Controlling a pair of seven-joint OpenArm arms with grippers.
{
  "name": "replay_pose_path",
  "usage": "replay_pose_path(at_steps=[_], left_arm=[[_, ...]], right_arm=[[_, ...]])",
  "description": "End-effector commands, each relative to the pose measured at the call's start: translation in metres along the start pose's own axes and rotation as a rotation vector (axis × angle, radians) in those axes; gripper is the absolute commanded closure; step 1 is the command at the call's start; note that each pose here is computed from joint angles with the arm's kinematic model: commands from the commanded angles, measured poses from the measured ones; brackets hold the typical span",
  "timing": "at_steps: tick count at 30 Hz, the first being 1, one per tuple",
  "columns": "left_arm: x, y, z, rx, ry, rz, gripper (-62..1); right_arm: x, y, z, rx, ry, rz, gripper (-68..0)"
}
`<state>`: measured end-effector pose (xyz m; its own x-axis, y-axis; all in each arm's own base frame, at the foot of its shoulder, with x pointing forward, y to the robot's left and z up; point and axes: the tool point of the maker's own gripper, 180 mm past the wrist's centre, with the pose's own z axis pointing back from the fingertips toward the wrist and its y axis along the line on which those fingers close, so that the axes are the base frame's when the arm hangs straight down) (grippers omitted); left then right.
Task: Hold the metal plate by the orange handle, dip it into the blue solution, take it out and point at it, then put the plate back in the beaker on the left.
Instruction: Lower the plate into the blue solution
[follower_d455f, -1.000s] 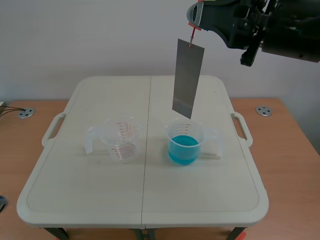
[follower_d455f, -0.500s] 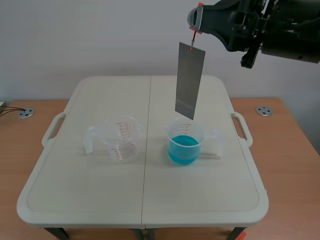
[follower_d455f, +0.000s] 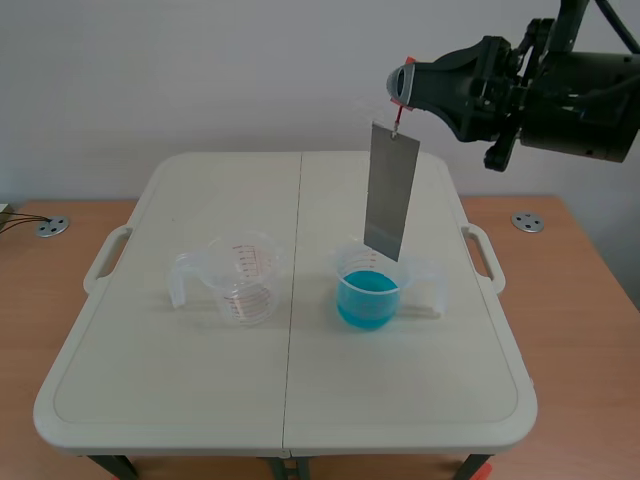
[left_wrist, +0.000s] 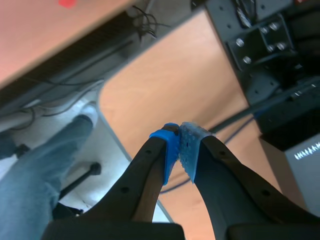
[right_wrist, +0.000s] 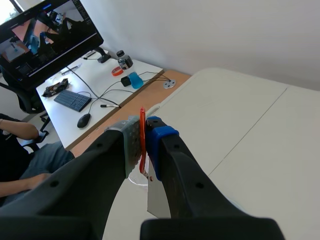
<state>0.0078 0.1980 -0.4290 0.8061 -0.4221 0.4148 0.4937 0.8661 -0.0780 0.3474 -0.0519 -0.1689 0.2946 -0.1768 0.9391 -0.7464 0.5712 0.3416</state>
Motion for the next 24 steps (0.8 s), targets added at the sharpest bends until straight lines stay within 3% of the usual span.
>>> replay_pose_path(at_steps=[1,7,24], left_arm=[[0.002,-0.006,0.0,-0.013,-0.012,0.013,-2.1],[-0.005,-0.017,-0.002,-0.04,0.005,0.017,-2.1],[-0.006,-0.017,-0.001,-0.041,0.011,0.017,-2.1]], right_arm=[[0.01,-0.001,-0.002,0.004,-0.032,0.011,-1.4],[-0.004,-0.008,-0.003,-0.001,-0.02,-0.017,-1.4],[-0.045,-0.03,-0.012,-0.052,0.015,-0.06,-1.3]])
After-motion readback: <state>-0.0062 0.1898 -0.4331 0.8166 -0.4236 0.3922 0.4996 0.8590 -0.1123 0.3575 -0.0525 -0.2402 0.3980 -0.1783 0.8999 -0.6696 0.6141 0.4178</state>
